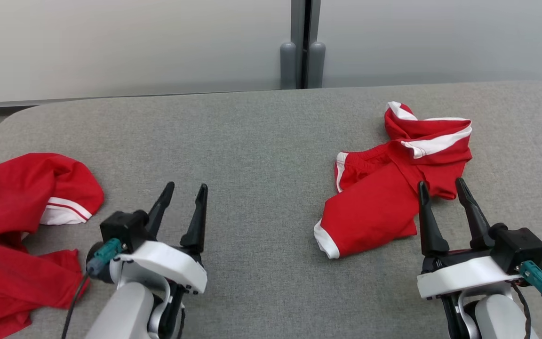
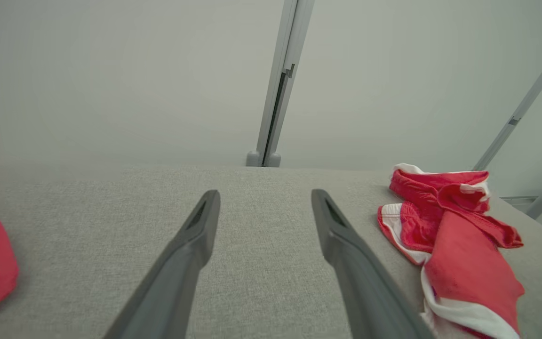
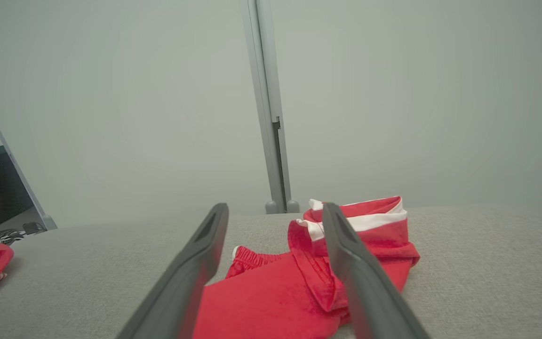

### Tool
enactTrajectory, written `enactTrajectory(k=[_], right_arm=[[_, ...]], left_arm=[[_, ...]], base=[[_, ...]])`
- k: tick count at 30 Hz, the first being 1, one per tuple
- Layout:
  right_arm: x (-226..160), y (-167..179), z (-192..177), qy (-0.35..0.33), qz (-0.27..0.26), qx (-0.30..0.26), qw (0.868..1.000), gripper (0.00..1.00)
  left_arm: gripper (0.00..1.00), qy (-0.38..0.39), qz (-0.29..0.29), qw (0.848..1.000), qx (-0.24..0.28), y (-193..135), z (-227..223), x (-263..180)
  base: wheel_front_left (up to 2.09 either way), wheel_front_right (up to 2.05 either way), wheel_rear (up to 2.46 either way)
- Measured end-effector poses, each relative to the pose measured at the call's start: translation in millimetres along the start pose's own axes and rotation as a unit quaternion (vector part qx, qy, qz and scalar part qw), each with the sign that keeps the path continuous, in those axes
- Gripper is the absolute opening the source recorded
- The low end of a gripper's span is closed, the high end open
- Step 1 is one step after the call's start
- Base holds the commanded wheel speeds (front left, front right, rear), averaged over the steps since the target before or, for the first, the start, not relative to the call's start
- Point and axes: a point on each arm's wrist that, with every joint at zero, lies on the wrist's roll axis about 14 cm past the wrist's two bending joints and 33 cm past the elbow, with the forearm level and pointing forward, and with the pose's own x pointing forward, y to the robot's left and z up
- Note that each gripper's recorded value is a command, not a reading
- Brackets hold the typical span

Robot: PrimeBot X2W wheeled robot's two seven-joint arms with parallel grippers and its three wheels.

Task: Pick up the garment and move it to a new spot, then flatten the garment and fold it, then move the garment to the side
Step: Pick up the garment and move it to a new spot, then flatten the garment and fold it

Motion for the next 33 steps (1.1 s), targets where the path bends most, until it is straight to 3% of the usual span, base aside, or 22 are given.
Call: enactTrajectory(k=[7,10,17,25,33], right_arm=[[-0.3,9.2,-5.0,0.008,0.013,-0.002,1.0,1.0],[0.4,14.9,-25.8,0.049,0.027,-0.008,0.998,1.0],[53.6,27.5,-25.1,0.106,0.081,-0.062,0.989,1.0],[91.9,22.7,-66.6,0.24,0.107,-0.099,0.96,1.0],[99.4,19.0,-119.6,0.366,0.132,-0.134,0.911,1.0]], left_arm=[[1.0,-0.018,0.037,0.999,-0.022,6.4,-2.0,-27.8],[1.0,-0.02,0.036,0.999,-0.023,3.9,-2.8,-26.7],[1.0,-0.002,0.039,0.999,-0.022,9.4,-15.6,-22.5],[1.0,0.017,0.052,0.997,-0.049,14.2,-29.8,-25.5],[1.0,0.029,0.086,0.994,-0.06,30.2,-37.6,-34.0]], base=[[0.0,0.0,0.0],[0.0,0.0,0.0],[0.0,0.0,0.0],[0.0,0.0,0.0],[0.0,0.0,0.0]])
